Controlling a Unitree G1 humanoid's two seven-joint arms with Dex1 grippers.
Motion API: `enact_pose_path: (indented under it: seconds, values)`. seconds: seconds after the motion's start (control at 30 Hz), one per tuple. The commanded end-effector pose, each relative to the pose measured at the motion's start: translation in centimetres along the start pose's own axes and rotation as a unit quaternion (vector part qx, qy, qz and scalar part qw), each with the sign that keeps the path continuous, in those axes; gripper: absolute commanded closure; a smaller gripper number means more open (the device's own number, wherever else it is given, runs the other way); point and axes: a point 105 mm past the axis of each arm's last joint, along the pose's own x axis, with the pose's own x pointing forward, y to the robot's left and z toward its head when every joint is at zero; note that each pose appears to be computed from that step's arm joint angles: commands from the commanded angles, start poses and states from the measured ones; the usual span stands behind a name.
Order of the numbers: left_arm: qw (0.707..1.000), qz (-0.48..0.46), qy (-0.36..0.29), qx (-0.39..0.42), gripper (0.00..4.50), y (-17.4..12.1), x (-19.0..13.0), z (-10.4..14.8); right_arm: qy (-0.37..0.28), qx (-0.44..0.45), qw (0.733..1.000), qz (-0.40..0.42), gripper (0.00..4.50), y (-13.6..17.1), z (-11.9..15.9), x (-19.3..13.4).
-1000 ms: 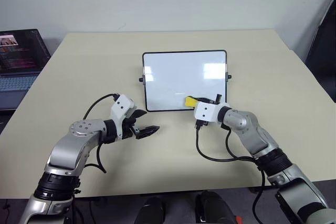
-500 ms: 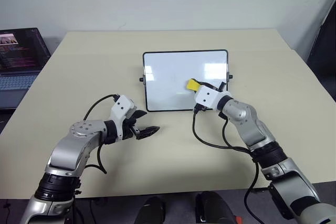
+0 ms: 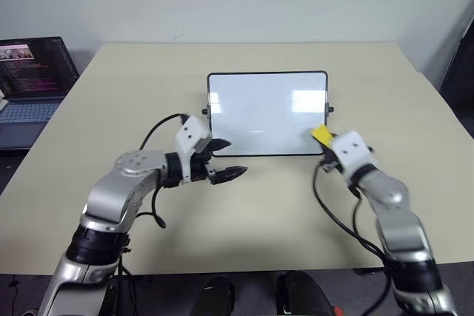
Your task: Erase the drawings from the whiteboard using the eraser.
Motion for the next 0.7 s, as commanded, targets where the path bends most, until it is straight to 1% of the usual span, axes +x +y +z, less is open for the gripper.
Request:
enact_pose_path:
  seconds: [0.03,0.17,0.3,0.43,0.53,0.7]
  values:
    - [0.995,-0.063,-0.009,0.070,0.00,-1.2,1.4,1.8,0.013,0.047,0.997,-0.058,3.43,-1.9,0.0,-2.5]
    - [0.988,-0.126,-0.023,0.088,0.00,-2.1,2.7,2.8,0.049,0.114,0.990,-0.069,3.43,-1.6,-1.4,-3.3]
    - [0.978,-0.172,-0.023,0.114,0.00,-2.8,4.1,3.0,0.061,0.175,0.981,-0.058,3.43,-1.0,-1.6,-2.8]
    - [0.975,-0.183,-0.031,0.124,0.00,-3.0,5.1,3.5,0.065,0.215,0.973,-0.052,3.43,-1.1,-1.4,-1.9]
    - [0.974,-0.183,-0.034,0.126,0.00,-3.1,5.5,3.4,0.072,0.254,0.962,-0.076,3.43,-1.9,-1.9,-1.4]
    - [0.977,-0.174,-0.036,0.120,0.00,-3.1,5.5,3.0,0.084,0.265,0.956,-0.091,3.43,-2.7,-2.8,-1.2]
